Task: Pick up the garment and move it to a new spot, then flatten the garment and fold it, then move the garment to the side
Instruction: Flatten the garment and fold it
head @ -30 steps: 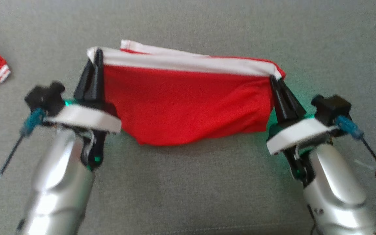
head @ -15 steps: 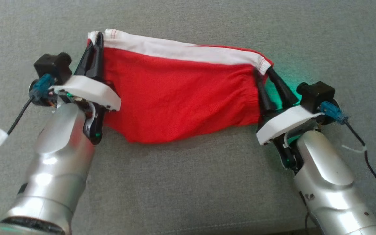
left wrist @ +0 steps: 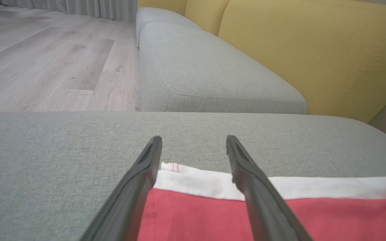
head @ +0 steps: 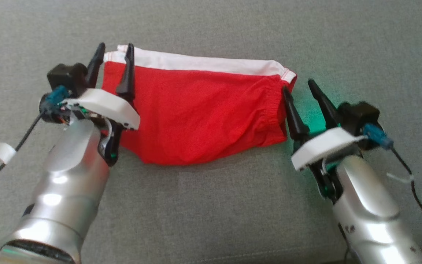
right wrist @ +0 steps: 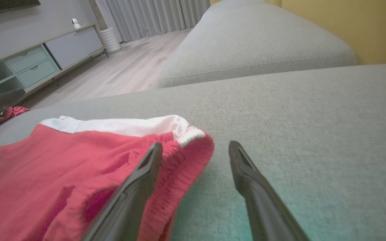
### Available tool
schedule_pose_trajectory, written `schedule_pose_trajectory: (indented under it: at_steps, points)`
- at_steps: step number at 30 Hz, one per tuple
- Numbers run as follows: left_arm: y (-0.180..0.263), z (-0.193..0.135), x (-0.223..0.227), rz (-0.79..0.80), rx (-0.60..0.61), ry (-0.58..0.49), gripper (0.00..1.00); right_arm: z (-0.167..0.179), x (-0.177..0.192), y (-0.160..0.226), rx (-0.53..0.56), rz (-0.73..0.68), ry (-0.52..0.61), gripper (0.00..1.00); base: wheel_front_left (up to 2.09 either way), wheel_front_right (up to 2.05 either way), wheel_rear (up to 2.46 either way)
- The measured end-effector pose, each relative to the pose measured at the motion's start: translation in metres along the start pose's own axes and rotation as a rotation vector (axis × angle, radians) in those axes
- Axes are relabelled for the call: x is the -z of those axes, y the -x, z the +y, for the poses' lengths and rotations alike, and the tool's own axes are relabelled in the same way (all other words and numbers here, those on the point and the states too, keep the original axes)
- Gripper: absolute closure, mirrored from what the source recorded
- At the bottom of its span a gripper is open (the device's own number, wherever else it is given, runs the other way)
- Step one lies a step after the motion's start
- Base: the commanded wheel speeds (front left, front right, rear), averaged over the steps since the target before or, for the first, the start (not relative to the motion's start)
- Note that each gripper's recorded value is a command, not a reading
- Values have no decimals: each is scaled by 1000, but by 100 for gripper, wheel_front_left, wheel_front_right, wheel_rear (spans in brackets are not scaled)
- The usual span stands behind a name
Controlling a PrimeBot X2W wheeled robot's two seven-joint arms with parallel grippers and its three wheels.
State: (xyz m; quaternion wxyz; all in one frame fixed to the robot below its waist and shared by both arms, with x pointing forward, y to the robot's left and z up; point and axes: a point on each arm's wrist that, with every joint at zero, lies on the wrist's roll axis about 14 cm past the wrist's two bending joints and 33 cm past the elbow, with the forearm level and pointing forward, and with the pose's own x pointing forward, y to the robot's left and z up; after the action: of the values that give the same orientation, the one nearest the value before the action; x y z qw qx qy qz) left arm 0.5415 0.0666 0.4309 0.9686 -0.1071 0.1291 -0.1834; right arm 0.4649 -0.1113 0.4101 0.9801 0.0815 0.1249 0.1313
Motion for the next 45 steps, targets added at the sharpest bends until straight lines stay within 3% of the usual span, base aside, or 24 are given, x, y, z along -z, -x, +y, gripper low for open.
schedule_pose_trajectory:
  at_steps: [9,16,28,33,34,35,36,45]
  points:
    - [34,-2,12,37,-12,12,0,-7,0,28,48,-4,18,0,0,0,0]
    - [53,6,47,200,-43,48,0,-17,-10,47,97,-28,18,0,0,0,0]
    - [44,6,77,341,-38,100,0,-40,-42,67,176,-112,50,0,0,0,0]
    - [35,-9,78,384,11,121,0,-44,-57,72,190,-149,59,0,0,0,0]
    - [34,-12,78,389,23,122,24,-44,-60,72,191,-157,61,0,0,0,0]
    - [33,-15,77,392,33,125,58,-44,-62,73,193,-162,62,0,0,0,0]
    - [32,-18,77,394,44,127,100,-45,-64,73,195,-165,62,0,0,0,0]
    - [41,-28,70,354,79,107,100,-49,-63,84,220,-170,49,0,0,0,0]
